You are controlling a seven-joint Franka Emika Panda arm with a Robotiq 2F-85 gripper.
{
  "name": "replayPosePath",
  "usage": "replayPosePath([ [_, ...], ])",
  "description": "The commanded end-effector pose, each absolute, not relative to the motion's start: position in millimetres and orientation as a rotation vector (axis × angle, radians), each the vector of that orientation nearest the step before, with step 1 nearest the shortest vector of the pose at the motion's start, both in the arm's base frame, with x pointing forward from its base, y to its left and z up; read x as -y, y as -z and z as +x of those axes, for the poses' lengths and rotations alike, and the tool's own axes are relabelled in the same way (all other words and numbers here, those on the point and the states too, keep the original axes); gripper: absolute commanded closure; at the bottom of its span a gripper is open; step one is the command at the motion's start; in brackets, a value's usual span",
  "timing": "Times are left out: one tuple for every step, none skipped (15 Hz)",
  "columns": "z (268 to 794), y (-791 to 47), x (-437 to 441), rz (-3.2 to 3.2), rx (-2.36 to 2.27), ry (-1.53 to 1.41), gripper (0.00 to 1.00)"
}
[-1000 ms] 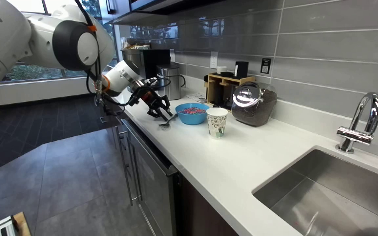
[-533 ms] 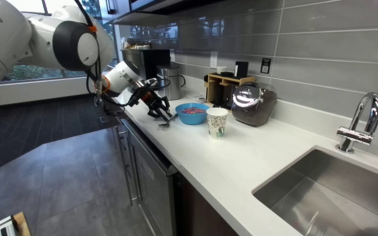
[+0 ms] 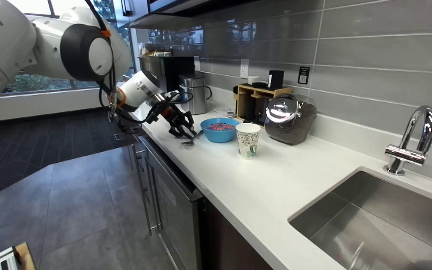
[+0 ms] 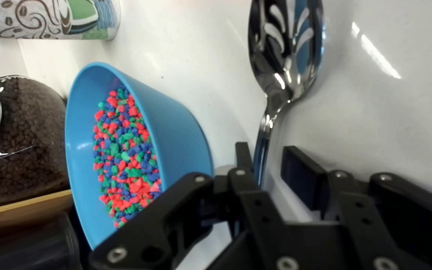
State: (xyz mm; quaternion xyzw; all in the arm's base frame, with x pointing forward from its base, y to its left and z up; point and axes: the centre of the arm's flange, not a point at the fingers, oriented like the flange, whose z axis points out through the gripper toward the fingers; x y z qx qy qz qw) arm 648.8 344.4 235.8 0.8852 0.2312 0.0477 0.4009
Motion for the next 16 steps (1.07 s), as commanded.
replayPosePath([
  [636.8,-223.0,-333.1,2.244,-0.535,-0.083,0.69],
  [635.9,-222.9,-331.9,2.246,-0.527,-0.084,0.70],
  [635.4,-222.9,-330.9,2.247,-0.519,-0.085,0.70],
  [634.5,-222.4,-329.9,2.250,-0.510,-0.085,0.71],
  [633.9,-222.1,-329.1,2.253,-0.504,-0.086,0.70],
  [633.2,-221.6,-328.4,2.255,-0.496,-0.088,0.70],
  [632.5,-221.2,-327.8,2.257,-0.488,-0.089,0.69],
  [631.3,-220.7,-326.7,2.259,-0.480,-0.090,0.69],
  [629.7,-220.3,-325.0,2.265,-0.466,-0.092,0.69],
  [627.9,-219.7,-323.7,2.267,-0.454,-0.094,0.70],
  [626.4,-219.4,-322.5,2.269,-0.444,-0.098,0.70],
  [625.1,-218.7,-321.2,2.275,-0.436,-0.103,0.69],
  [624.4,-218.0,-320.1,2.274,-0.428,-0.108,0.70],
  [624.0,-217.4,-319.3,2.275,-0.422,-0.113,0.71],
  [623.9,-217.3,-318.6,2.276,-0.414,-0.123,0.72],
  [624.4,-216.2,-317.7,2.277,-0.411,-0.131,0.73],
])
